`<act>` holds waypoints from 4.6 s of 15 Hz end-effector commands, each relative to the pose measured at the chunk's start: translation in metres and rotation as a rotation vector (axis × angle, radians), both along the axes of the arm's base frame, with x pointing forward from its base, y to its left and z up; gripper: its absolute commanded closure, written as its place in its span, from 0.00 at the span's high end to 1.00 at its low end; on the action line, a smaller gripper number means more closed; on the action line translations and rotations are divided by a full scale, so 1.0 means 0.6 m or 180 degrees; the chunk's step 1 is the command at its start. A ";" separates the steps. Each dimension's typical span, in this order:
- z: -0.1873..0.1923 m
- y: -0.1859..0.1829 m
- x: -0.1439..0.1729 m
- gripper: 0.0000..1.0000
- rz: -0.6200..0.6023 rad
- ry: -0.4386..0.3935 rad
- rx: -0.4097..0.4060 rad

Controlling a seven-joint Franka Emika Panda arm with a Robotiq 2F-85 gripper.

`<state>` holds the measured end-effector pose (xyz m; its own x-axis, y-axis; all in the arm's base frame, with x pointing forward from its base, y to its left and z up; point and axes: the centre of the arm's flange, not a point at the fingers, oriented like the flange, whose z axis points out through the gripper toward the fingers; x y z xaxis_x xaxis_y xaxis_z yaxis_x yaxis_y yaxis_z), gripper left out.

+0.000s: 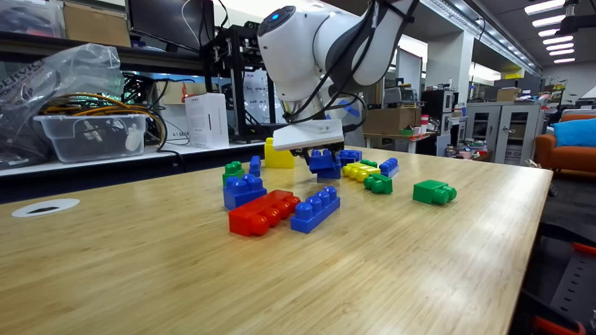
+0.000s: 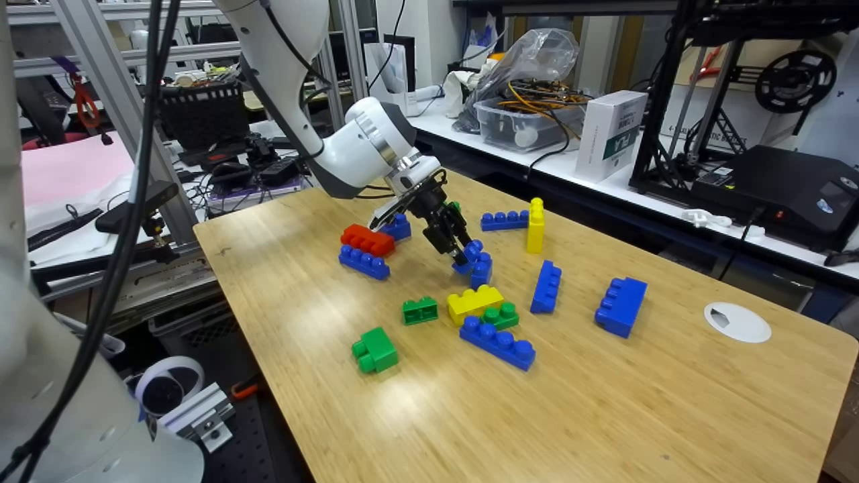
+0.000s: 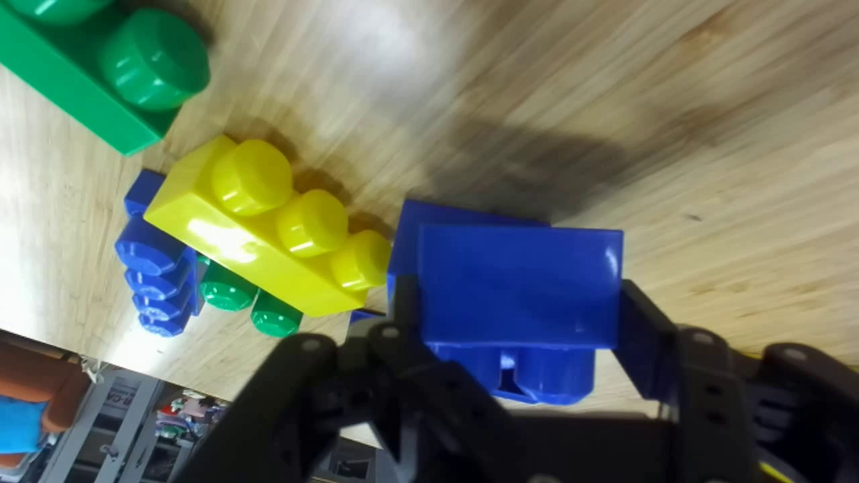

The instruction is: Push the blue blocks near the orange block apart

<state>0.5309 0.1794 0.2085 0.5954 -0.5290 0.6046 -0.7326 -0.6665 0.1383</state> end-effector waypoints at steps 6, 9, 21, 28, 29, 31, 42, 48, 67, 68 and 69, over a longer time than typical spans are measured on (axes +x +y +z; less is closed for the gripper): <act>-0.021 -0.018 0.010 0.44 0.0003 -0.0109 -0.0265; -0.029 -0.021 0.008 0.44 -0.0010 -0.0171 -0.0324; -0.042 -0.028 0.014 0.44 -0.0080 -0.0321 -0.0378; -0.070 -0.043 0.026 0.44 -0.0054 -0.0331 -0.0476; -0.070 -0.045 0.028 0.44 -0.0050 -0.0345 -0.0489; -0.074 -0.049 0.031 0.44 -0.0030 -0.0371 -0.0525; -0.086 -0.075 0.037 0.44 -0.0140 -0.0480 -0.0640; -0.092 -0.082 0.038 1.00 -0.0186 -0.0466 -0.0668; 0.095 -0.026 -0.030 1.00 0.0078 -0.0108 0.0187; 0.111 -0.029 -0.035 1.00 0.0154 -0.0039 0.0298; 0.123 -0.032 -0.039 1.00 0.0240 0.0036 0.0409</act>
<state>0.5226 0.1739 0.2604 0.5549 -0.5424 0.6307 -0.7315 -0.6792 0.0594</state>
